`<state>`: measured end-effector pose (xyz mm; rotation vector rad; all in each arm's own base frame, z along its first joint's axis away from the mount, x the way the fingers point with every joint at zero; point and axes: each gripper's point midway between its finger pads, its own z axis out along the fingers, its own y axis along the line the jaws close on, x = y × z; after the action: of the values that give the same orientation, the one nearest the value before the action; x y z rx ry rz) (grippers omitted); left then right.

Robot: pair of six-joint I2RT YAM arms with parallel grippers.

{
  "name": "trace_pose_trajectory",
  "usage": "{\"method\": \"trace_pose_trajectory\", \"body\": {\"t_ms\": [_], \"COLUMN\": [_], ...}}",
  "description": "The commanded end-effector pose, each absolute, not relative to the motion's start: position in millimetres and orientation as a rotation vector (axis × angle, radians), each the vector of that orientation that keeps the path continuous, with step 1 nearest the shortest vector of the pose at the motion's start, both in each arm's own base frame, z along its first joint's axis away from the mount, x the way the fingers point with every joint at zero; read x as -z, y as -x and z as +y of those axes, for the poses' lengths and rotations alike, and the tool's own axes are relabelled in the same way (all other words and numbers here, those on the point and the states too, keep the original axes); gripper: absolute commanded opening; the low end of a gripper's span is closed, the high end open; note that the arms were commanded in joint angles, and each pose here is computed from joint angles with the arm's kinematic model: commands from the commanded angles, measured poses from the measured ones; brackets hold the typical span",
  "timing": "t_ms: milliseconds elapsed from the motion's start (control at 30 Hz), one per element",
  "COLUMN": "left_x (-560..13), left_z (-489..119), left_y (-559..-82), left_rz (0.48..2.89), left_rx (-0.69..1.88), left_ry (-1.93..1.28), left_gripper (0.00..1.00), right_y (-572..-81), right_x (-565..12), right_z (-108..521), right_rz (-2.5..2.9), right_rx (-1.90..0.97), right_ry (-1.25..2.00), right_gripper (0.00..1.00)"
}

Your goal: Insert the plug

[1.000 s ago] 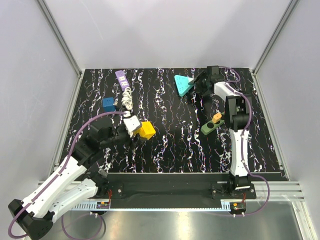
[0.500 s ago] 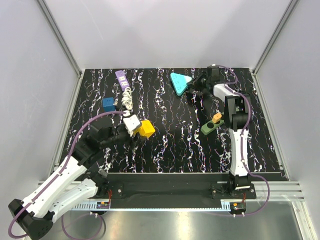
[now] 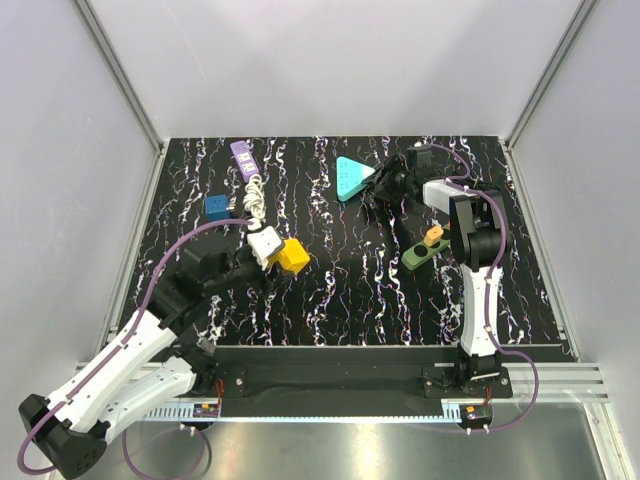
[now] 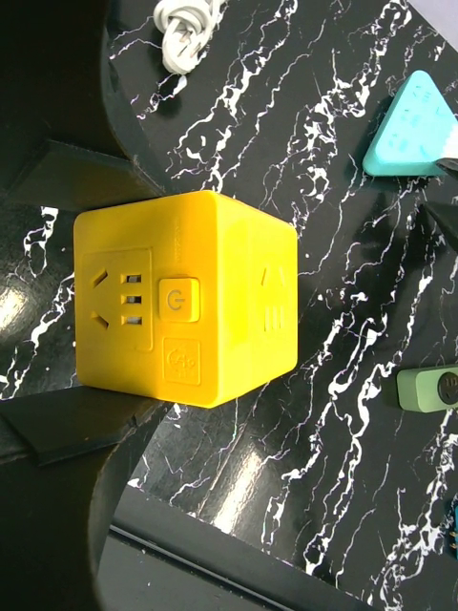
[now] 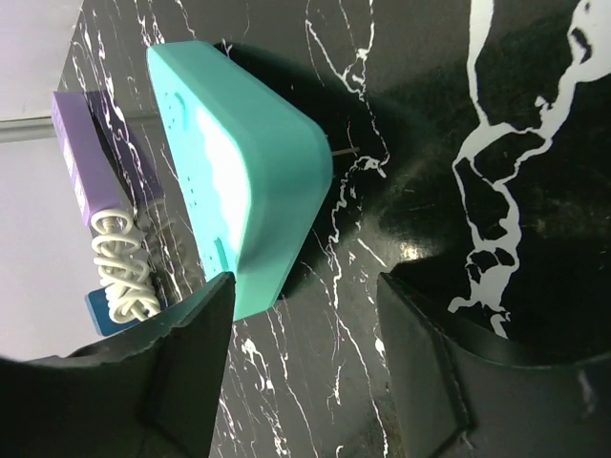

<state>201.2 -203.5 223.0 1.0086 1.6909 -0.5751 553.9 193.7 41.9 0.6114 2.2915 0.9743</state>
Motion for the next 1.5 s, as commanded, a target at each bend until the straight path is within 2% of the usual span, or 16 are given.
{"method": "trace_pose_trajectory", "body": {"t_ms": [0,267,567,600,633,700,733,800,900,933,1067,1100,1133,1333,1467], "left_x": [-246,-244,-245,-244,-244,-245,-244,-245,-242,-238,-240,-237,-242,-236,-234], "left_z": [-205,-205,-205,-205,-205,-203,-203,-203,-203,-203,-200,-201,-200,-205,-205], "left_y": [-212,-212,-212,-212,-212,-215,-215,-217,-221,-226,-233,-236,-238,-242,-249], "left_rz": [1.605,1.604,1.599,1.600,1.603,1.614,1.625,1.649,1.705,1.752,1.789,1.818,1.829,1.841,1.797], "left_rx": [0.551,0.540,0.540,0.537,0.538,0.530,0.533,0.545,0.562,0.569,0.570,0.573,0.569,0.552,0.483], "left_ry": [-0.958,-0.980,-0.987,-0.985,-0.980,-0.963,-0.957,-0.933,-0.914,-0.886,-0.837,-0.815,-0.802,-0.916,-1.027], "left_gripper": [0.00,0.00,0.00,0.00,0.00,0.00,0.00,0.00,0.00,0.00,0.00,0.00,0.00,0.00,0.00], "right_y": [-573,-596,-620,-620,-622,-621,-619,-615,-601,-580,-546,-539,-518,-430,-396], "right_x": [-88,-71,-55,-55,-55,-57,-58,-63,-73,-79,-82,-100,-83,-81,-81], "right_z": [196,196,197,199,200,203,204,209,218,219,226,228,228,255,261], "right_rz": [2.162,2.123,2.122,2.126,2.123,2.120,2.120,2.113,2.104,2.113,2.139,2.097,2.142,2.188,2.211], "right_rx": [-1.001,-1.014,-0.986,-0.997,-1.002,-1.022,-1.029,-1.066,-1.150,-1.177,-1.239,-1.263,-1.277,-1.362,-1.359], "right_ry": [-0.538,-0.662,-0.670,-0.657,-0.645,-0.599,-0.585,-0.537,-0.473,-0.462,-0.430,-0.396,-0.419,-0.341,-0.301], "right_gripper": [0.69,0.72,0.68,0.65,0.56,0.45,0.33,0.23,0.12,0.06,0.00,0.00,0.00,0.00,0.00]}}
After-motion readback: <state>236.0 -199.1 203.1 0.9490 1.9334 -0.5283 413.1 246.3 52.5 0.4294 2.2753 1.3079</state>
